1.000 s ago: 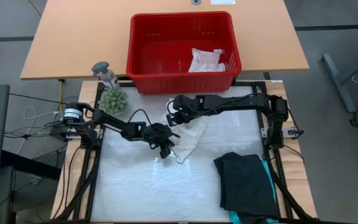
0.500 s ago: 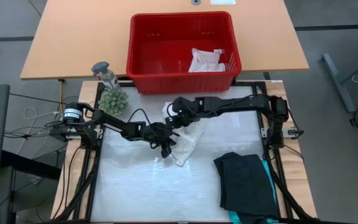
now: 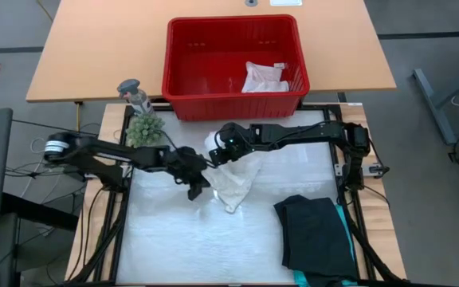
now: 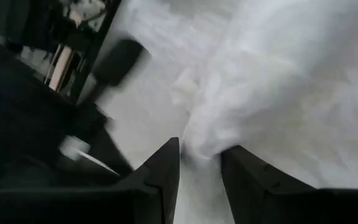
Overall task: Fold Laundry from Bin
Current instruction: Fold the white t-shirt
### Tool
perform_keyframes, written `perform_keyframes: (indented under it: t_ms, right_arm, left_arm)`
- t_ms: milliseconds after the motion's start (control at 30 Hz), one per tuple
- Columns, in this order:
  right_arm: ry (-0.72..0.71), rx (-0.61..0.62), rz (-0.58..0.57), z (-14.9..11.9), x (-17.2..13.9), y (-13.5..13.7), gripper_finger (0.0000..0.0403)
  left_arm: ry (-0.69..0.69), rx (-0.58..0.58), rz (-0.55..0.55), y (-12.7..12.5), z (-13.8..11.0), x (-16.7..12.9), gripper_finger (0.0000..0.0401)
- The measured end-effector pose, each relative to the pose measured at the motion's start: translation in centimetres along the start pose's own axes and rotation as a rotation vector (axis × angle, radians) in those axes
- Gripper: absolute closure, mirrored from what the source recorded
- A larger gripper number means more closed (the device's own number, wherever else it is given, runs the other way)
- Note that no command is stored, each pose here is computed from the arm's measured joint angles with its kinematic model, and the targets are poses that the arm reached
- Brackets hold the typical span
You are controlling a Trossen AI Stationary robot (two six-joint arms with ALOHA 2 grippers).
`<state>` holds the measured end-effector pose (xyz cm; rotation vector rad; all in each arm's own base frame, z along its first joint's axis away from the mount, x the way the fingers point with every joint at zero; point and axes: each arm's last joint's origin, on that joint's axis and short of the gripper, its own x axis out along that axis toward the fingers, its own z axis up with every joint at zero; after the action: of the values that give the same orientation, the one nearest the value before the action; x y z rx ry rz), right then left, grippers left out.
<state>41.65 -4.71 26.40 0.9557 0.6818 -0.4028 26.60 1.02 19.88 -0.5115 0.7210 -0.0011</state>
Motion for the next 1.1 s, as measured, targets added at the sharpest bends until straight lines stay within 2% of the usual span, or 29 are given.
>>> perform_keyframes:
  t_ms: [100, 333, 467, 567, 667, 800, 900, 1000, 1100]
  right_arm:
    - [0.053, -0.004, 0.011, -0.5, 0.0, 0.1, 0.0263]
    - [0.082, -0.085, 0.013, -2.1, 0.1, 1.0, 0.0263]
    - [-0.022, -0.112, -0.058, -2.2, -0.6, 1.3, 0.0269]
    - [-0.113, -0.134, -0.117, -2.1, -1.4, 1.6, 0.0281]
    - [-0.134, -0.172, -0.128, -2.5, -1.9, 2.0, 0.0298]
    - [-0.105, -0.218, -0.133, -3.8, -2.1, 2.5, 0.0314]
    - [-0.138, -0.226, -0.229, -4.7, -2.2, 2.4, 0.0322]
    - [-0.159, -0.210, -0.314, -5.4, -1.7, 1.3, 0.0345]
    - [-0.132, -0.214, -0.339, -6.1, -0.9, 0.0, 0.0382]
  left_arm:
    - [-0.094, 0.010, 0.015, -0.5, 0.8, -2.8, 0.0401]
    - [-0.338, 0.012, 0.139, -1.1, 1.8, -8.2, 0.0401]
    - [-0.503, -0.007, 0.210, -1.3, 2.7, -9.5, 0.0401]
    - [-0.565, 0.000, 0.131, -1.2, 3.8, -8.8, 0.0401]
    - [-0.587, 0.005, 0.057, -1.0, 4.6, -7.4, 0.0401]
    - [-0.551, -0.032, 0.123, 0.4, 4.8, -5.2, 0.0401]
    - [-0.486, -0.061, 0.166, 1.8, 4.6, -3.3, 0.0401]
    - [-0.406, -0.110, 0.164, 2.7, 4.0, -1.6, 0.0401]
    - [-0.339, -0.123, 0.181, 3.2, 3.4, -0.2, 0.0401]
